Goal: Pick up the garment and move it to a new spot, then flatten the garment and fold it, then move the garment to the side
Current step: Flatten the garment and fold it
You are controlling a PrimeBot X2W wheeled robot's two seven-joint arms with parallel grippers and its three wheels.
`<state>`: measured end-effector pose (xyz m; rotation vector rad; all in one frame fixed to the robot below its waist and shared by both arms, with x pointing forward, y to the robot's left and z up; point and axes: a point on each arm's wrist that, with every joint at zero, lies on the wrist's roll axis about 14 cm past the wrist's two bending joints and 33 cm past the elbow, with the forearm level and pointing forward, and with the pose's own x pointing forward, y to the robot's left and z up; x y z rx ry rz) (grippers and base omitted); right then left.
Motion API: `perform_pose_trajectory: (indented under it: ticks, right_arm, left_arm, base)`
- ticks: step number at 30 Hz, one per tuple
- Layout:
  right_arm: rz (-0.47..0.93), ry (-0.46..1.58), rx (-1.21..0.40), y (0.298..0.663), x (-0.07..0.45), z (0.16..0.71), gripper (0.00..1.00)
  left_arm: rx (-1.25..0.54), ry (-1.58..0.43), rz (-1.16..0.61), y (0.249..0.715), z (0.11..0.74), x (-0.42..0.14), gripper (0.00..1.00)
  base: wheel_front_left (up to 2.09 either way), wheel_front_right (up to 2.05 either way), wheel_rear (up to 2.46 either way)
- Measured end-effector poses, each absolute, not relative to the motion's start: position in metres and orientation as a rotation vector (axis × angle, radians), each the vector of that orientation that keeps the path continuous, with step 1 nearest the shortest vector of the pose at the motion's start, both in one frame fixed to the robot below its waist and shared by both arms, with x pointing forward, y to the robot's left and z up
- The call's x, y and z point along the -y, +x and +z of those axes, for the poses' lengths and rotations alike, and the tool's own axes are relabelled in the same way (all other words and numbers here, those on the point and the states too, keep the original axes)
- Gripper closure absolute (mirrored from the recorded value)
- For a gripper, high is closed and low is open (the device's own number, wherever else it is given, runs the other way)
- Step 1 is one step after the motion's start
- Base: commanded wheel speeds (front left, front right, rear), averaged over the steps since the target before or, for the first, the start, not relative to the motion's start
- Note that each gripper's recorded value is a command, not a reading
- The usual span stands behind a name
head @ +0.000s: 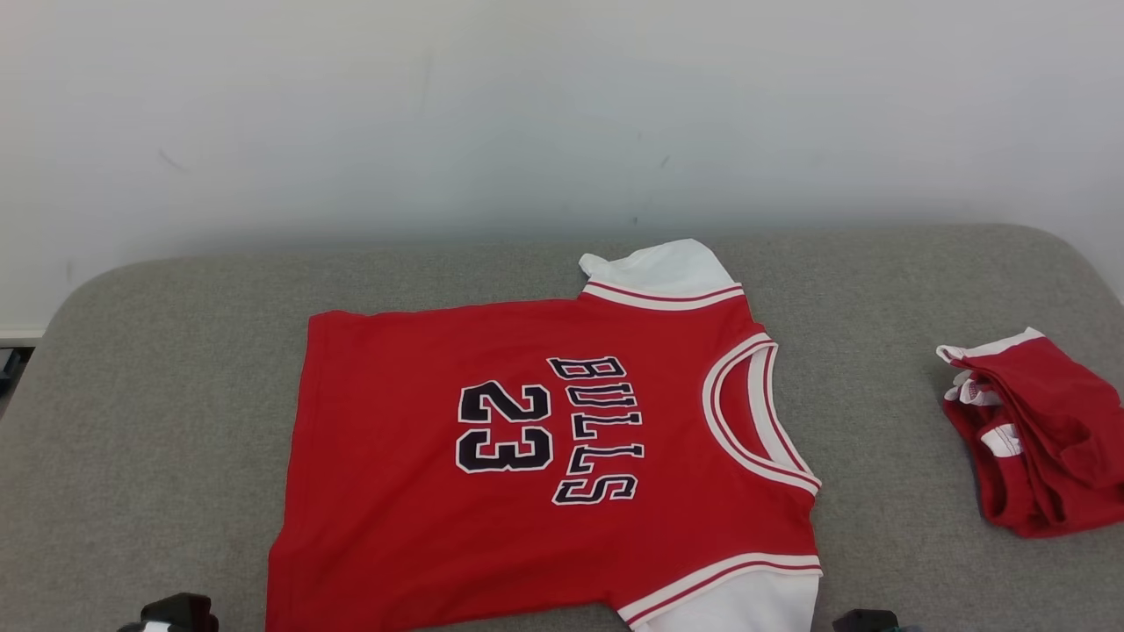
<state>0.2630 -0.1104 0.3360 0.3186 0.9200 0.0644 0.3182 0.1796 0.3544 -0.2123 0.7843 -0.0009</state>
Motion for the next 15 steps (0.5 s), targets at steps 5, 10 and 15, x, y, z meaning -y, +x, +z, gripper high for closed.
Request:
perform_pose_trajectory:
  ticks: [5, 10, 15]
  right_arm:
    - [0.056, 0.309, -0.931, 0.2611, 0.1147, 0.3328, 1.00]
    - [0.057, 0.310, -0.930, 0.2611, 0.1143, 0.3331, 1.00]
    - [0.056, 0.344, -0.904, 0.2661, 0.1138, 0.3399, 1.00]
  left_arm:
    - [-0.794, -0.215, -0.004, 0.3149, 0.3516, -0.1795, 1.00]
    - [-0.790, -0.220, -0.015, 0.3140, 0.3515, -0.1764, 1.00]
    - [-0.742, -0.233, -0.017, 0.3208, 0.3602, -0.1750, 1.00]
  base:
    - [0.00, 0.00, 0.00]
    - [0.00, 0.00, 0.00]
    - [0.00, 0.00, 0.00]
